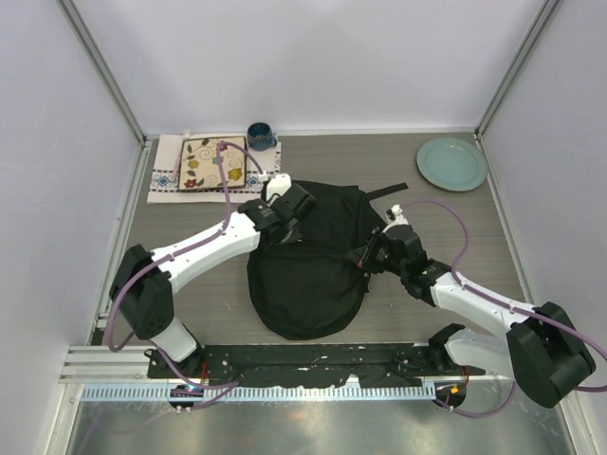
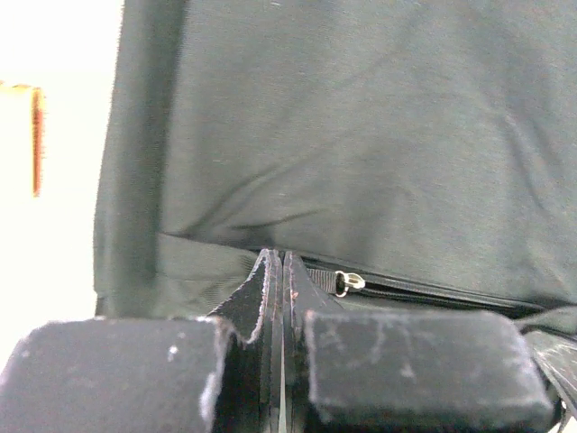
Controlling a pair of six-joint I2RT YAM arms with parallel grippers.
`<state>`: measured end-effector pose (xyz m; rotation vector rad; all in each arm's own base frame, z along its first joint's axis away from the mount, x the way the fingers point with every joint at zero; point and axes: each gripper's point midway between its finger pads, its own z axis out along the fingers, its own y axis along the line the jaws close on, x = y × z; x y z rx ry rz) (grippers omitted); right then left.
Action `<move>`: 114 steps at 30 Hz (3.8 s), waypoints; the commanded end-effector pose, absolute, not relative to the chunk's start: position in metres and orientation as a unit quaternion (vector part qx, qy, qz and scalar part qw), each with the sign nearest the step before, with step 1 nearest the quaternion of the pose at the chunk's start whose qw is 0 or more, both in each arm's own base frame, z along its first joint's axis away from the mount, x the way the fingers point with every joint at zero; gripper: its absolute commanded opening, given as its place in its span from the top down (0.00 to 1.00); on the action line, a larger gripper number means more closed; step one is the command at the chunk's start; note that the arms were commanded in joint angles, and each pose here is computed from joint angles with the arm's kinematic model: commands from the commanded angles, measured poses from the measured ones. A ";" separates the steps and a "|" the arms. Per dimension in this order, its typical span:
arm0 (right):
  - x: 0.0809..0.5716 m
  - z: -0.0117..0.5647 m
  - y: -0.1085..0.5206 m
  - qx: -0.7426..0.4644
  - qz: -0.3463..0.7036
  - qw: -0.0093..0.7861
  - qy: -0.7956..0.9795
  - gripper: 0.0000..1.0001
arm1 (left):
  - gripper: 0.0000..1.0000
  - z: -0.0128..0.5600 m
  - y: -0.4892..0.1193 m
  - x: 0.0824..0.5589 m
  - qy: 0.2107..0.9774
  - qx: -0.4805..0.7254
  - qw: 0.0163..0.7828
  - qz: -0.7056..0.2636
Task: Pack the student bag
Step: Unzip the student bag at the center of the board, then pick up the personal item from the center of the board.
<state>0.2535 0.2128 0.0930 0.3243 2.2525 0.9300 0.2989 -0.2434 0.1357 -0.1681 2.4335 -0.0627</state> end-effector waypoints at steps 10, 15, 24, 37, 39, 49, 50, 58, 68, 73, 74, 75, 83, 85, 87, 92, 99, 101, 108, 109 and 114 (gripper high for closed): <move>0.255 0.088 0.190 0.139 0.317 0.358 0.867 1.00 | 1.00 0.169 -0.136 0.302 0.913 -0.113 0.388 0.051; 0.256 0.092 0.193 0.135 0.323 0.360 0.865 0.79 | 0.84 0.164 -0.142 0.297 0.918 -0.107 0.380 0.025; 0.252 0.120 0.184 0.130 0.314 0.376 0.862 0.26 | 0.23 0.167 -0.118 0.282 0.912 -0.129 0.387 0.038; 0.241 0.158 0.180 0.133 0.334 0.389 0.848 0.24 | 0.00 0.166 -0.079 0.257 0.898 -0.176 0.403 0.007; 0.241 0.165 0.185 0.129 0.353 0.393 0.839 0.24 | 0.00 0.166 -0.079 0.256 0.898 -0.178 0.402 -0.009; 0.279 0.201 0.245 0.053 0.394 0.372 0.839 0.30 | 0.01 0.145 -0.091 0.259 0.915 -0.162 0.368 -0.029; 0.283 0.202 0.251 0.048 0.394 0.372 0.839 0.30 | 0.00 0.146 -0.090 0.260 0.915 -0.162 0.367 -0.029; 0.323 0.184 0.316 0.011 0.385 0.337 0.859 0.30 | 0.00 0.140 -0.086 0.260 0.917 -0.168 0.360 -0.041; 0.310 0.133 0.389 -0.024 0.397 0.268 0.877 0.29 | 0.01 0.123 -0.089 0.257 0.922 -0.167 0.343 -0.061; 0.301 0.130 0.412 -0.026 0.421 0.257 0.870 0.29 | 0.00 0.112 -0.090 0.256 0.928 -0.165 0.329 -0.061; 0.302 0.133 0.417 -0.027 0.430 0.258 0.865 0.29 | 0.01 0.111 -0.092 0.257 0.927 -0.164 0.330 -0.064; 0.301 0.127 0.421 -0.030 0.433 0.250 0.866 0.29 | 0.00 0.108 -0.092 0.256 0.928 -0.165 0.327 -0.066; 0.319 0.138 0.442 -0.037 0.445 0.267 0.854 0.29 | 0.00 0.093 -0.097 0.251 0.933 -0.167 0.308 -0.076; 0.322 0.141 0.447 -0.042 0.449 0.270 0.851 0.29 | 0.00 0.092 -0.097 0.251 0.932 -0.170 0.309 -0.079; 0.325 0.145 0.450 -0.046 0.453 0.274 0.847 0.29 | 0.00 0.088 -0.097 0.249 0.934 -0.170 0.306 -0.078; 0.327 0.150 0.452 -0.050 0.453 0.283 0.844 0.29 | 0.00 0.084 -0.093 0.246 0.935 -0.175 0.302 -0.069; 0.334 0.156 0.446 -0.051 0.435 0.304 0.846 0.29 | 0.00 0.083 -0.090 0.245 0.934 -0.181 0.302 -0.065; 0.338 0.157 0.442 -0.051 0.418 0.314 0.851 0.29 | 0.00 0.082 -0.089 0.243 0.934 -0.183 0.300 -0.064; 0.363 0.161 0.434 -0.061 0.359 0.349 0.863 0.27 | 0.00 0.081 -0.087 0.241 0.933 -0.188 0.299 -0.064; 0.366 0.159 0.431 -0.063 0.352 0.351 0.865 0.27 | 0.00 0.081 -0.086 0.240 0.933 -0.189 0.299 -0.062; 0.377 0.171 0.426 -0.062 0.340 0.371 0.862 0.26 | 0.00 0.082 -0.083 0.239 0.932 -0.193 0.300 -0.057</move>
